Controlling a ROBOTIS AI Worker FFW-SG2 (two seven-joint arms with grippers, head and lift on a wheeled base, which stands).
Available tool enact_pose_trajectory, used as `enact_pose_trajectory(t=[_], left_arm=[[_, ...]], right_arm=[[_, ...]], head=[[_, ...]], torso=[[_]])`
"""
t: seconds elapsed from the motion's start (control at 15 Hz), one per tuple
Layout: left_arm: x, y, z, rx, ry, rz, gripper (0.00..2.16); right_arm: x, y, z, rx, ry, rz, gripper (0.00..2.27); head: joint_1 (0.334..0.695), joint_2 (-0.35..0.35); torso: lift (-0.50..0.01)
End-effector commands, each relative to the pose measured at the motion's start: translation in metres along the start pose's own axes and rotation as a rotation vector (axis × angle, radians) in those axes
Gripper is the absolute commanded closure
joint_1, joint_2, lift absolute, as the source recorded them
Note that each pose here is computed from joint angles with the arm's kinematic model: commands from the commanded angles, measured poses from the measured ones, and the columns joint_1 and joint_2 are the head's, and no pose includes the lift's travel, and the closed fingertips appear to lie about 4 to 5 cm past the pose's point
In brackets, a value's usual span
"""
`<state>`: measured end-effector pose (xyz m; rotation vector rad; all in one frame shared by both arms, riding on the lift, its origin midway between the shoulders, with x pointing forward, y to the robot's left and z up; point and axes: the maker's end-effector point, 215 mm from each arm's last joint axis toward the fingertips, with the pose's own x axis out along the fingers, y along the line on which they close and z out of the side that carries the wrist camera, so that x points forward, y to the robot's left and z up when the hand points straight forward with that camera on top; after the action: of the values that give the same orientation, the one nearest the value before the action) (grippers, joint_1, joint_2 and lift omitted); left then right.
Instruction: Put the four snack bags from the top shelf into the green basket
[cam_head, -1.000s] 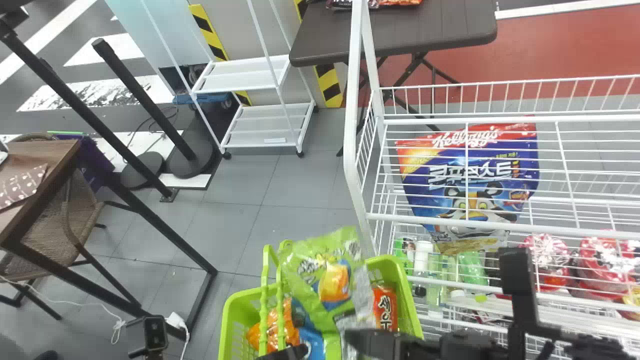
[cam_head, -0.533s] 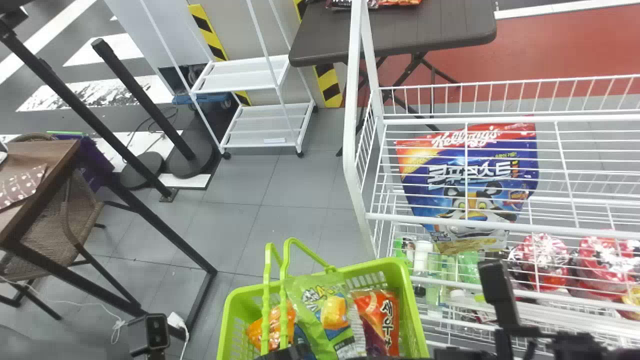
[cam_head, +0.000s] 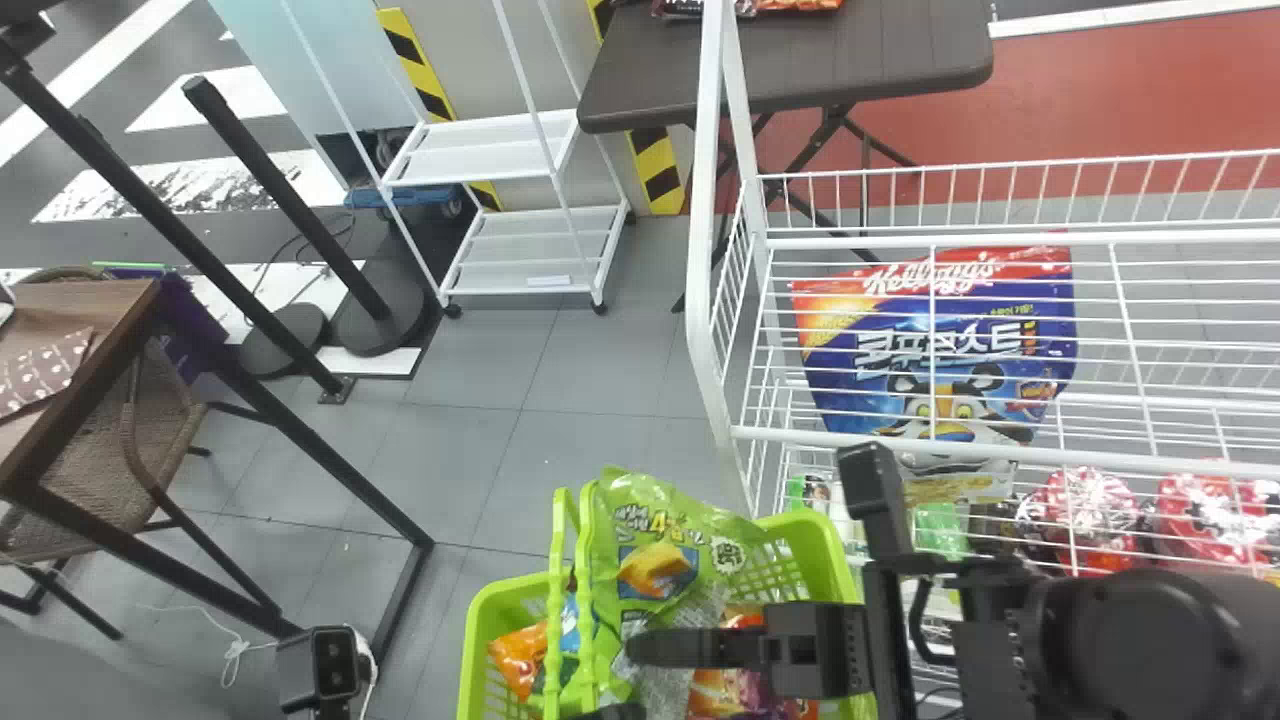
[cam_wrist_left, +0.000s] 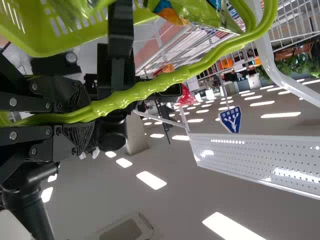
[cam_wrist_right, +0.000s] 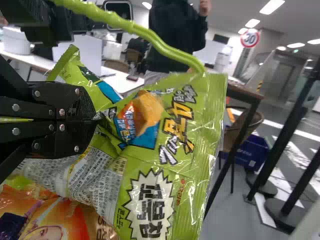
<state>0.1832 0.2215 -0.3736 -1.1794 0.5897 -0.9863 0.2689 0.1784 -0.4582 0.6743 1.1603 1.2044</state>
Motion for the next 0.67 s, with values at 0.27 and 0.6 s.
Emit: enact_pose_trajectory(t=[0.27,0.6], left_arm=[[0.001,-0.002,0.001,0.003,0.001,-0.014,2.15],[-0.002,-0.001,0.004,0.005,-0.006,-0.008,2.15]], right_arm=[[-0.001,0.002,-0.054,0.009,0.235,-0.040,0.99],[-0.050,0.014,-0.039,-0.026,0.195,-0.066,0.06]], head=[[0.695,0.350],[0.695,0.350]], torso=[[0.000],[0.000]])
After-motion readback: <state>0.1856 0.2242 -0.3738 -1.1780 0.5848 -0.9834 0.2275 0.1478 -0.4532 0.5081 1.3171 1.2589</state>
